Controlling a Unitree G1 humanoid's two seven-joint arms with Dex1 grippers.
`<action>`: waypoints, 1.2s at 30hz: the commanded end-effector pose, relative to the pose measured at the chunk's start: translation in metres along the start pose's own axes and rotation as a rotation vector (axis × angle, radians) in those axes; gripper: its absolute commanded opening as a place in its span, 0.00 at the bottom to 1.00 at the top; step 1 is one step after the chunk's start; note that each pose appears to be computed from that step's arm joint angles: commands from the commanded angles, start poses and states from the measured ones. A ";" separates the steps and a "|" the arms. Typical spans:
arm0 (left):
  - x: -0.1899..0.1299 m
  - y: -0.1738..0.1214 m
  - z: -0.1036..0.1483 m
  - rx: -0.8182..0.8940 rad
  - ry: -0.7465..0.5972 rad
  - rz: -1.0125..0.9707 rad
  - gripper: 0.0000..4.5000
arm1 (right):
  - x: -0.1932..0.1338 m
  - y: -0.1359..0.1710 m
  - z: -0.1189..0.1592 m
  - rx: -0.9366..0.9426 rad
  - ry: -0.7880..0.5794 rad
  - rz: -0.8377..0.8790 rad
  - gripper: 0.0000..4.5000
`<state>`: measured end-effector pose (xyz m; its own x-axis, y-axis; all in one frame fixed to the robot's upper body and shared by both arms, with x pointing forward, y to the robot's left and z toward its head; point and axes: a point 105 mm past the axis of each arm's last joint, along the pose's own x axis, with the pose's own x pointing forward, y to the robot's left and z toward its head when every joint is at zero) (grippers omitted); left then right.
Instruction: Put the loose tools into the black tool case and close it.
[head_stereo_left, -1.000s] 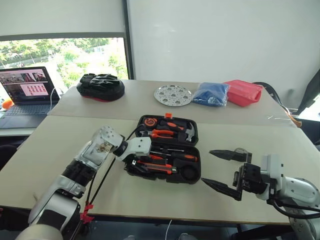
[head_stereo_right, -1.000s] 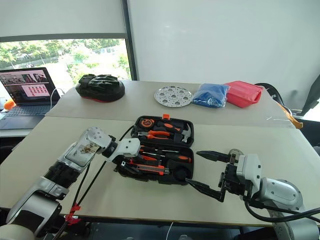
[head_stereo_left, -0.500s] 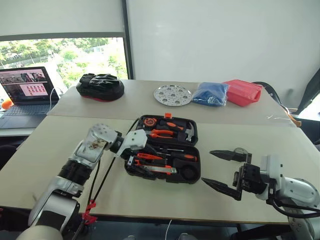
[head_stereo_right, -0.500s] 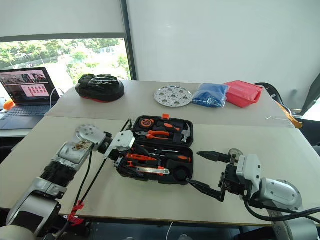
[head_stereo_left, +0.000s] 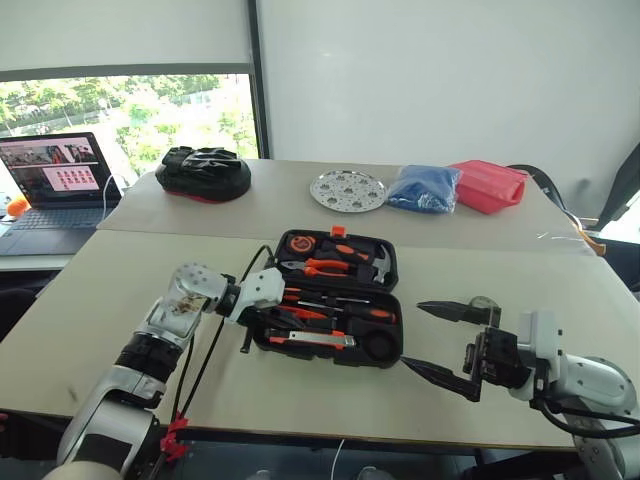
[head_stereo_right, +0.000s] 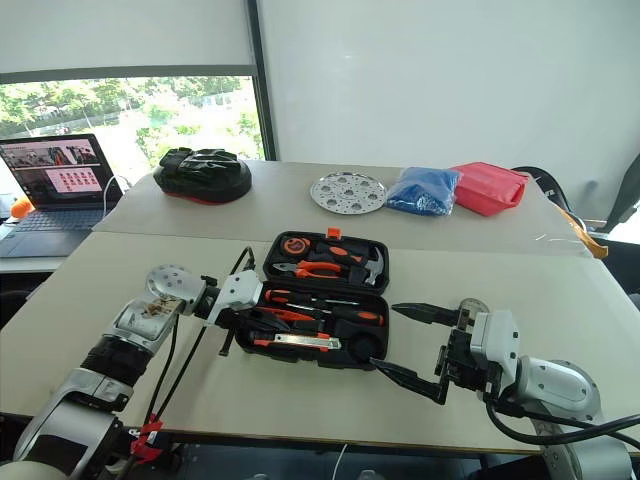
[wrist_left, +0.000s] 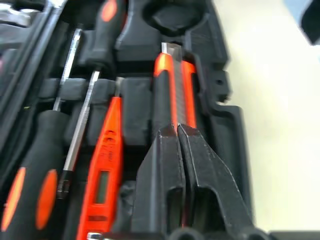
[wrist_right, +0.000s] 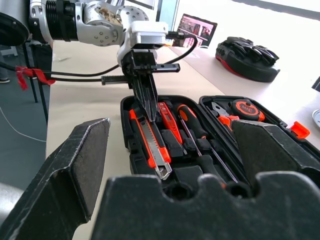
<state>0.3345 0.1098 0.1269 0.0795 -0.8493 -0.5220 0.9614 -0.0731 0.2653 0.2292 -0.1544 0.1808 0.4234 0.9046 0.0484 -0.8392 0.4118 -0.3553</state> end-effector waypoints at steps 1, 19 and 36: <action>0.006 0.001 -0.007 -0.012 0.028 0.021 0.01 | 0.000 -0.001 0.009 -0.043 -0.025 -0.002 1.00; 0.040 -0.025 -0.034 -0.046 0.156 -0.008 0.01 | 0.004 -0.004 0.010 -0.050 -0.035 -0.019 1.00; -0.086 -0.031 -0.021 -0.157 -0.269 0.253 0.89 | -0.129 -0.004 -0.033 0.029 0.265 -0.453 1.00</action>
<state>0.3070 0.1768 0.1390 0.2290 -0.9398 -0.2537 0.9572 0.1700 0.2343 0.1976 -0.2596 0.1403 0.7704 0.6344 -0.0640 -0.6246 0.7307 -0.2755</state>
